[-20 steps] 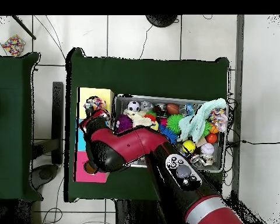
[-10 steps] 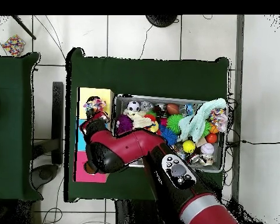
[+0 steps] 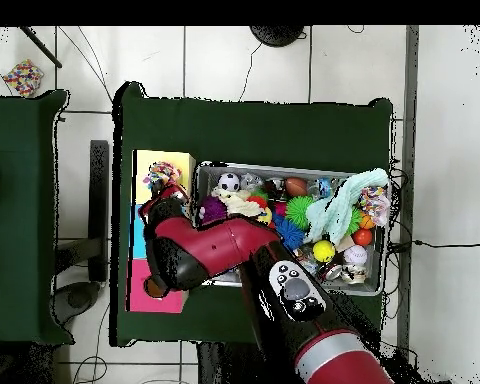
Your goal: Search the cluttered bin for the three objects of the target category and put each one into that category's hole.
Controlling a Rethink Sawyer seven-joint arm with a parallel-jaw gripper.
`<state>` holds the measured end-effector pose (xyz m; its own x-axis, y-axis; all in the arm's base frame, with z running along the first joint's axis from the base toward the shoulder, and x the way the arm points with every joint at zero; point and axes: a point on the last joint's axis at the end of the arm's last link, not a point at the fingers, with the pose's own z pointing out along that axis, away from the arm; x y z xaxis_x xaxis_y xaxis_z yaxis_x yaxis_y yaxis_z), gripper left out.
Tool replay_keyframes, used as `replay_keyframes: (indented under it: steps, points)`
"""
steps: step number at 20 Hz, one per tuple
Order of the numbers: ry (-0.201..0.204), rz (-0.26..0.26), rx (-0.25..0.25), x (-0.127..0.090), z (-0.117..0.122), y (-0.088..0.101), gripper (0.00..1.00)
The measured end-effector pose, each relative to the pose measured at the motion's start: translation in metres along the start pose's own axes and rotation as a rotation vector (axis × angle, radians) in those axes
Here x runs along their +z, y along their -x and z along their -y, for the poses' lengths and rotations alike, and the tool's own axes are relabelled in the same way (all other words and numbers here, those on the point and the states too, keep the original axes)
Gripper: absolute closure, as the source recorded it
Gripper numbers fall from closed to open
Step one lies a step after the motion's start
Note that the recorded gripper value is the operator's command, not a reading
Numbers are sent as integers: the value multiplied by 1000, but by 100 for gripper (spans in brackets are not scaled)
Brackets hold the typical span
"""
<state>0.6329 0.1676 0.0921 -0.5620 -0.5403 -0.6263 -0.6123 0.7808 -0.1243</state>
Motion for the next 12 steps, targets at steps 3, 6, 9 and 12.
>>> replay_keyframes:
  steps: [3,6,9,12]
  points:
    - [-14,1,-14,3,1,4,100]
    - [-27,0,-27,5,2,8,100]
    - [-51,-11,-47,8,5,10,100]
    - [-69,-33,-66,10,8,10,100]
